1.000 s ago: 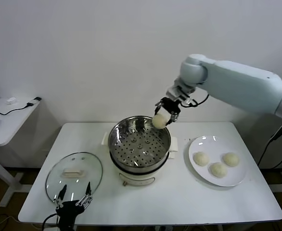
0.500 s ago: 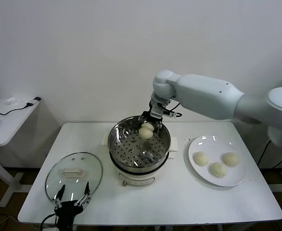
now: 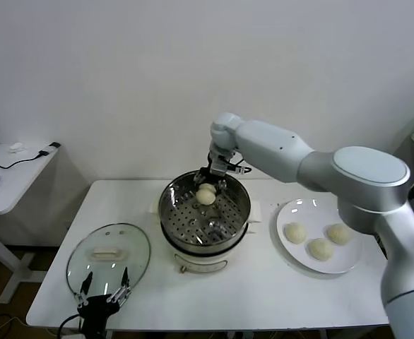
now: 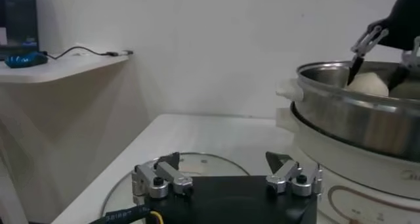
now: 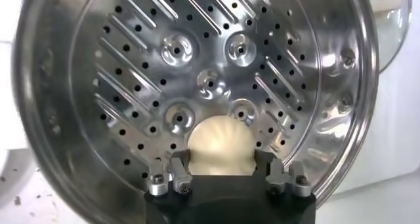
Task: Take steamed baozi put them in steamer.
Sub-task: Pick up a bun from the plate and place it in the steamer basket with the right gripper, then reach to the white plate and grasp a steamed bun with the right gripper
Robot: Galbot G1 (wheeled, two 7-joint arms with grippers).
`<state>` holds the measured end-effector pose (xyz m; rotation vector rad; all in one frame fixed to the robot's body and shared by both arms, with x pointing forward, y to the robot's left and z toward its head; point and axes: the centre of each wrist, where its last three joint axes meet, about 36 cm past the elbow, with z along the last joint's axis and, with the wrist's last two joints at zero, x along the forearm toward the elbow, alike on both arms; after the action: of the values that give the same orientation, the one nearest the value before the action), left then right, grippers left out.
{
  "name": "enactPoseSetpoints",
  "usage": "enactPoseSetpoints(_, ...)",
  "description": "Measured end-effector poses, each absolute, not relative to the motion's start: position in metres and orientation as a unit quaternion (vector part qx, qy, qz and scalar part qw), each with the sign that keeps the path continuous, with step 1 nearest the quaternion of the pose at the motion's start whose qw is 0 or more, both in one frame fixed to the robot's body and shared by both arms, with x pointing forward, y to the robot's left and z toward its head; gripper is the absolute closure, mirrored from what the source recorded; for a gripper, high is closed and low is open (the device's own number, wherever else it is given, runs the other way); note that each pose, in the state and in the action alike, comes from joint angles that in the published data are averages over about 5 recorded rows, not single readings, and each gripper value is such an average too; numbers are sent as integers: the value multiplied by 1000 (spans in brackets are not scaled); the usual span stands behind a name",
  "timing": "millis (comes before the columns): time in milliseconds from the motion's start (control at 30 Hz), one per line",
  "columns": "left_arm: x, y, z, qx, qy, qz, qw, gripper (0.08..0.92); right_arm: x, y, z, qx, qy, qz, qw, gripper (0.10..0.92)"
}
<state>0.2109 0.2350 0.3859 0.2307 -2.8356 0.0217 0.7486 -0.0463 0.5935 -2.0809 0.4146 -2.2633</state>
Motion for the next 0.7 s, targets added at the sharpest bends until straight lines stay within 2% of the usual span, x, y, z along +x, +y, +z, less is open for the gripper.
enactPoseSetpoints(100,211,235,386,80,-986,7,148,177,751,-47,595,-672,136,-727,23,242)
enactPoseSetpoints(200,211,235,386,80,-986,7,148,177,752,-48,601,-673,141,-725,30,206)
enactPoseSetpoints(433,210,235,388,80,-986,7,147,177,750,-64,645,-673,167,-720,29,200)
enactPoseSetpoints(700,210,234,389,78,-986,7,145,177,748,-150,706,-658,271,-701,-53,200)
